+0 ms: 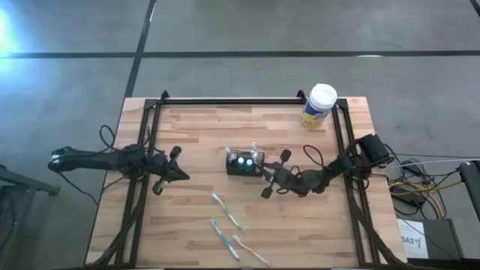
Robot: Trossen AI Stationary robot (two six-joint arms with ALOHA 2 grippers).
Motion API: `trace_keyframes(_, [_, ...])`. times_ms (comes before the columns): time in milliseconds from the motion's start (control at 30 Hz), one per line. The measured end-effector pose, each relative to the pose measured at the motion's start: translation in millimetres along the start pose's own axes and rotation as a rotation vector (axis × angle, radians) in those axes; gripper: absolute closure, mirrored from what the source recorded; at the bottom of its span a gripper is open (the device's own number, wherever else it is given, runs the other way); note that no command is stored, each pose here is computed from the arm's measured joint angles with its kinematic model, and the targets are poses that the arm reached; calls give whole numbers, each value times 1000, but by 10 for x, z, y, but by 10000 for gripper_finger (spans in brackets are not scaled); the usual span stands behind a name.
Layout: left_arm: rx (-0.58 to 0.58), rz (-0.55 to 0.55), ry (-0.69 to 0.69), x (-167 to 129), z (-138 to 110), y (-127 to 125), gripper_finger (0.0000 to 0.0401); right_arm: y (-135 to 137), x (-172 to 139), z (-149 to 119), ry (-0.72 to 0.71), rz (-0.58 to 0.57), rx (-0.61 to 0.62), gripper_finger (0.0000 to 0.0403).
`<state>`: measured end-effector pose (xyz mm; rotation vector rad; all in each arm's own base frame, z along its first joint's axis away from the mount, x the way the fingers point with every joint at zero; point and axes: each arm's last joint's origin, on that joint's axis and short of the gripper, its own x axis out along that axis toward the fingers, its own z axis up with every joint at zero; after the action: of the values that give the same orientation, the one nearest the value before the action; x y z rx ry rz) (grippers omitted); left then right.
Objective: Pick & Place toothbrushing station
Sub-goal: Put the right green toothbrush into the black mesh organizer
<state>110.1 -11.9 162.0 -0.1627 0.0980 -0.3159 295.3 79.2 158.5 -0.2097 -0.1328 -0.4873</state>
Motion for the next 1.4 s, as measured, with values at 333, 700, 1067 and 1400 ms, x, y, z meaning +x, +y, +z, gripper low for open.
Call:
trace_keyframes(333, [-3, 2, 10, 0, -10, 2, 387, 54, 108, 181, -8, -86, -94, 383])
trace_keyframes(700, [-7, 3, 17, 0, -17, 3, 387, 157, 95, -183, 112, -102, -58, 383])
trace_keyframes(1067, [-8, 3, 18, 0, -18, 3, 387, 229, 36, -491, 178, -125, -47, 378])
trace_keyframes(1400, [-18, 3, 18, 0, -18, 3, 387, 295, -19, -372, 169, -146, -24, 322])
